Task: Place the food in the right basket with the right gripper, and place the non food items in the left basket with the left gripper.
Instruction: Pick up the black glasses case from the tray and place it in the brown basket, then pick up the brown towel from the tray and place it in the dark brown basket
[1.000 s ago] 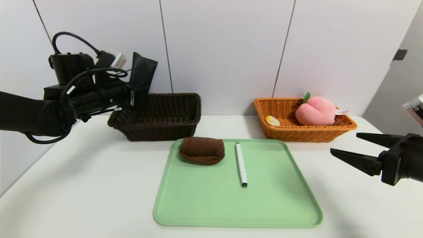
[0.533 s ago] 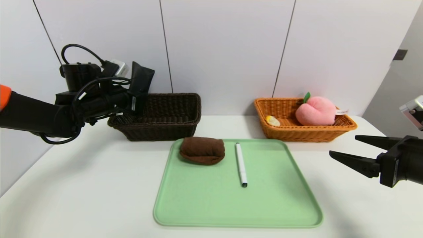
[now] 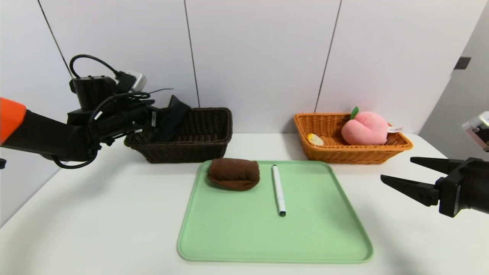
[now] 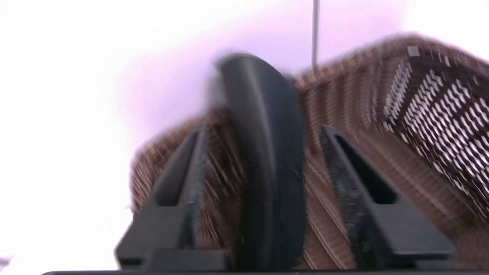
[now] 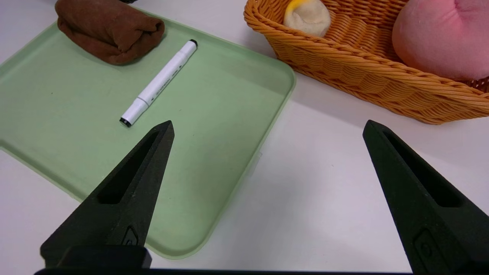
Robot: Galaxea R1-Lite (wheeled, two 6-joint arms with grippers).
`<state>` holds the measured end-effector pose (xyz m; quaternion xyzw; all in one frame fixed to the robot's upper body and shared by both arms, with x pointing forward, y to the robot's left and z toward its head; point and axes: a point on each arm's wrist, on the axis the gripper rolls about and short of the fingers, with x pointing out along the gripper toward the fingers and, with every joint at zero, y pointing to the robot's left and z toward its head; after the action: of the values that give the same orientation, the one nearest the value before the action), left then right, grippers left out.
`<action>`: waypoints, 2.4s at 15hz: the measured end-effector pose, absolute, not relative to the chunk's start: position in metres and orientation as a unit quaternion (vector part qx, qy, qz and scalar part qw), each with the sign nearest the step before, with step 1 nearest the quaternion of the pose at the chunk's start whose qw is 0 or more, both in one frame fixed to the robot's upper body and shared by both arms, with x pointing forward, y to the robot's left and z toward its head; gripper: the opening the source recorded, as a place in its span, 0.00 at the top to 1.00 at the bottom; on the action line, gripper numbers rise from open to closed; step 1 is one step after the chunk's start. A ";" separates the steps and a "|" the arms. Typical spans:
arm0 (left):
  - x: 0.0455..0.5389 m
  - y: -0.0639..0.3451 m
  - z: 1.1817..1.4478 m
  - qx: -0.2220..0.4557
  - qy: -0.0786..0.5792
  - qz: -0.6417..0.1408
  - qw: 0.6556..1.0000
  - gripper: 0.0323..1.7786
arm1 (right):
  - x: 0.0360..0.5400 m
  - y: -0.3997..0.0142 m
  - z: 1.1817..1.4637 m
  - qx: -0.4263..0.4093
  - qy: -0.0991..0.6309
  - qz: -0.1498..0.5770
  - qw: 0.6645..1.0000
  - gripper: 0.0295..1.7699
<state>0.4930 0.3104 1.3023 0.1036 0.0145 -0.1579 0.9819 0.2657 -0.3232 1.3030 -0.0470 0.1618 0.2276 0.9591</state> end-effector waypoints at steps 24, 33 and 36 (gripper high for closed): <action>0.369 0.198 1.326 0.153 0.072 -0.405 0.899 0.06 | 0.263 -0.323 1.295 -0.043 0.175 0.231 0.956 0.03; 0.383 0.178 1.278 0.182 0.067 -0.425 0.884 0.05 | 0.264 -0.323 1.294 -0.042 0.177 0.231 0.956 0.03; 0.390 0.166 1.265 0.181 0.059 -0.436 0.880 0.05 | 0.263 -0.323 1.294 -0.039 0.178 0.231 0.956 0.03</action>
<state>0.3896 0.1657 1.2654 0.1805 0.0586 -0.4355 0.8799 0.2630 -0.3229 1.2938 -0.0389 0.1779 0.2311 0.9557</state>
